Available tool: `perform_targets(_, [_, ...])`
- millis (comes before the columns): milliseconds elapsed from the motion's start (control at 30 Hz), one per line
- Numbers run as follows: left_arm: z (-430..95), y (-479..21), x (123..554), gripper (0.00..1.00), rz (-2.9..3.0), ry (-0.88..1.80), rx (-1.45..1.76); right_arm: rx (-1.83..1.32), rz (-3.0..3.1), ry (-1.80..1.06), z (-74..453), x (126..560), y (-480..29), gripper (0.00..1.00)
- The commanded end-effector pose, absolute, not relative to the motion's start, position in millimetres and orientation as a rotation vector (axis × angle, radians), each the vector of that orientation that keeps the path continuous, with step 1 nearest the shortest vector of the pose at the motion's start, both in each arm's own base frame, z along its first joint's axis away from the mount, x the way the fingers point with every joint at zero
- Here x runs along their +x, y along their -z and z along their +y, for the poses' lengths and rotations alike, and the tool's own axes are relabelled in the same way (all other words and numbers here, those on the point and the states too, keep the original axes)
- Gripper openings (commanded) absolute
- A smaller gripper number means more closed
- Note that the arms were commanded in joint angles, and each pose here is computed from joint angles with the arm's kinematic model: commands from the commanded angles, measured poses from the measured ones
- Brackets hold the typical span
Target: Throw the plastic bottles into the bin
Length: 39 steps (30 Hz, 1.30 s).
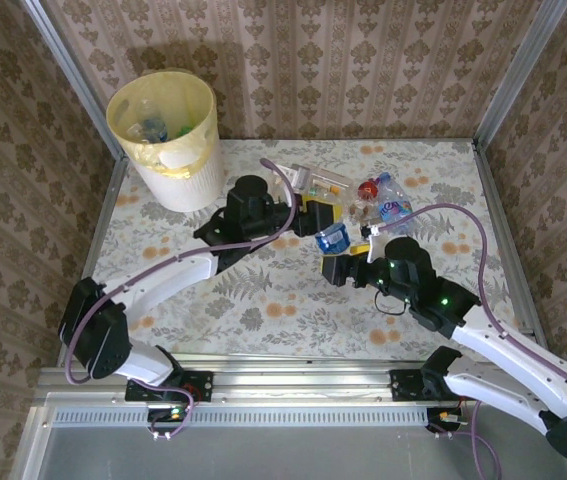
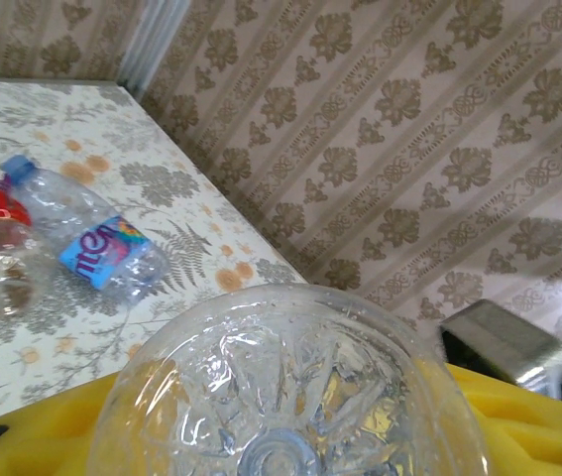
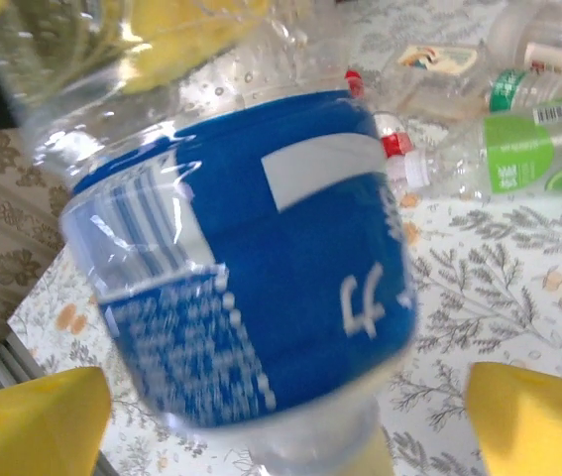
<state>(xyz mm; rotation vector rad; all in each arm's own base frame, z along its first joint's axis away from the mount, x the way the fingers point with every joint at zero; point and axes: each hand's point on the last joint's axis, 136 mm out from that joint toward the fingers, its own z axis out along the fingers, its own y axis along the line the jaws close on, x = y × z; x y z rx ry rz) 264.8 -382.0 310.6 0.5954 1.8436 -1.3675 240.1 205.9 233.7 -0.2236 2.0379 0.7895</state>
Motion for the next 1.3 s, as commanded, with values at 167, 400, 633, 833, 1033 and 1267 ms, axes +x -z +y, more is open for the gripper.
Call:
perform_targets(167, [-317,-334,280,0.26,1.809,1.165,0.480,-0.262,1.980,-0.752,196,232,-243,1.00])
perform_targets(400, [-249,-366,285,0.26,1.750,0.976,0.365,-0.242,1.998,-0.746,191,229,-233,1.00])
perform_targets(633, [-194,-402,274,0.26,1.672,0.811,0.288,-0.242,2.018,-0.741,189,227,-227,1.00])
perform_targets(833, [-160,-436,265,0.26,1.587,0.687,0.255,-0.270,2.041,-0.705,193,232,-224,1.00])
perform_targets(1033, [-136,-484,262,0.27,1.451,0.565,0.247,-0.337,2.071,-0.664,203,242,-229,1.00])
perform_targets(1267, [-117,-552,272,0.25,1.278,0.332,0.261,-0.386,2.093,-0.603,211,262,-242,1.00])
